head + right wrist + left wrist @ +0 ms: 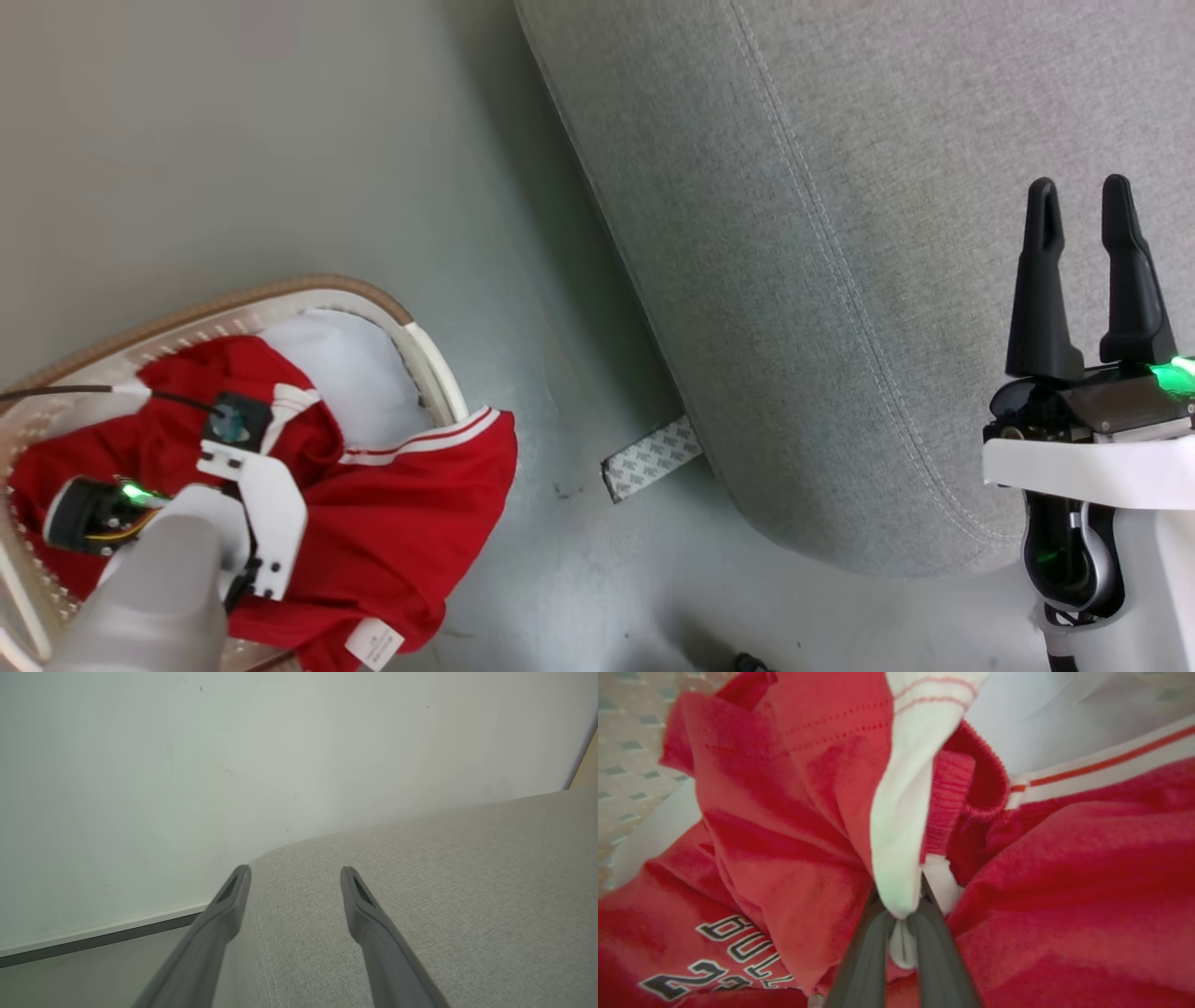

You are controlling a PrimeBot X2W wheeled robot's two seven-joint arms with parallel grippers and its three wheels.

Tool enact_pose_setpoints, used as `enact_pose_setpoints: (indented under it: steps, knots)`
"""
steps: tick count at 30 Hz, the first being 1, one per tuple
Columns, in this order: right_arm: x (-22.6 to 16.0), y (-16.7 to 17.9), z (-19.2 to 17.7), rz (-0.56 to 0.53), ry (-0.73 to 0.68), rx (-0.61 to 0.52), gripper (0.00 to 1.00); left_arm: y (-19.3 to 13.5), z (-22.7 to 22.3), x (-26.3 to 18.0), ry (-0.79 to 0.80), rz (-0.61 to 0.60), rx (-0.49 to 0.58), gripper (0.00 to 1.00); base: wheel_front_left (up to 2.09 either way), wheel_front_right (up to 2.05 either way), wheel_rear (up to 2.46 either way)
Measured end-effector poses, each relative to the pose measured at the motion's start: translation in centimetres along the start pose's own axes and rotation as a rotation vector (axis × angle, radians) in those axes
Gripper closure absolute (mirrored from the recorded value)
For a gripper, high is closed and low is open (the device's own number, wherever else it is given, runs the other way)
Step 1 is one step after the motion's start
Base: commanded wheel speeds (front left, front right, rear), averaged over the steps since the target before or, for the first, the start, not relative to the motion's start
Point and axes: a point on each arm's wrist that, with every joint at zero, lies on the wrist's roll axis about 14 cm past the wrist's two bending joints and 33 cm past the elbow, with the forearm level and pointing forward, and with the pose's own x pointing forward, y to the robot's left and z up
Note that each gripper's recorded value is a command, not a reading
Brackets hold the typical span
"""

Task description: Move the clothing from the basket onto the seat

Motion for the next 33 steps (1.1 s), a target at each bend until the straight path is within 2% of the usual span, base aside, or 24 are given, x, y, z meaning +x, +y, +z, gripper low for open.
enact_pose_setpoints:
  steps: [7,17,26,33]
  knots:
    - [-0.2,0.8,2.1,0.031,-0.052,-0.026,0.00,-1.1,1.9,-2.6,-0.097,0.004,-0.032,1.00,0.00,0.00,0.00]
    - [-1.8,2.7,5.1,0.091,-0.126,-0.024,0.00,-2.6,7.5,-10.0,-0.374,0.038,-0.108,1.00,0.00,0.00,0.00]
    - [-3.5,6.7,5.9,0.203,-0.147,0.036,0.00,-1.9,9.5,-17.9,-0.615,0.130,-0.185,1.00,0.00,0.00,0.00]
    - [-5.1,10.8,5.9,0.322,-0.139,0.097,0.00,-3.0,11.2,-24.2,-0.807,0.154,-0.175,1.00,0.00,0.00,0.00]
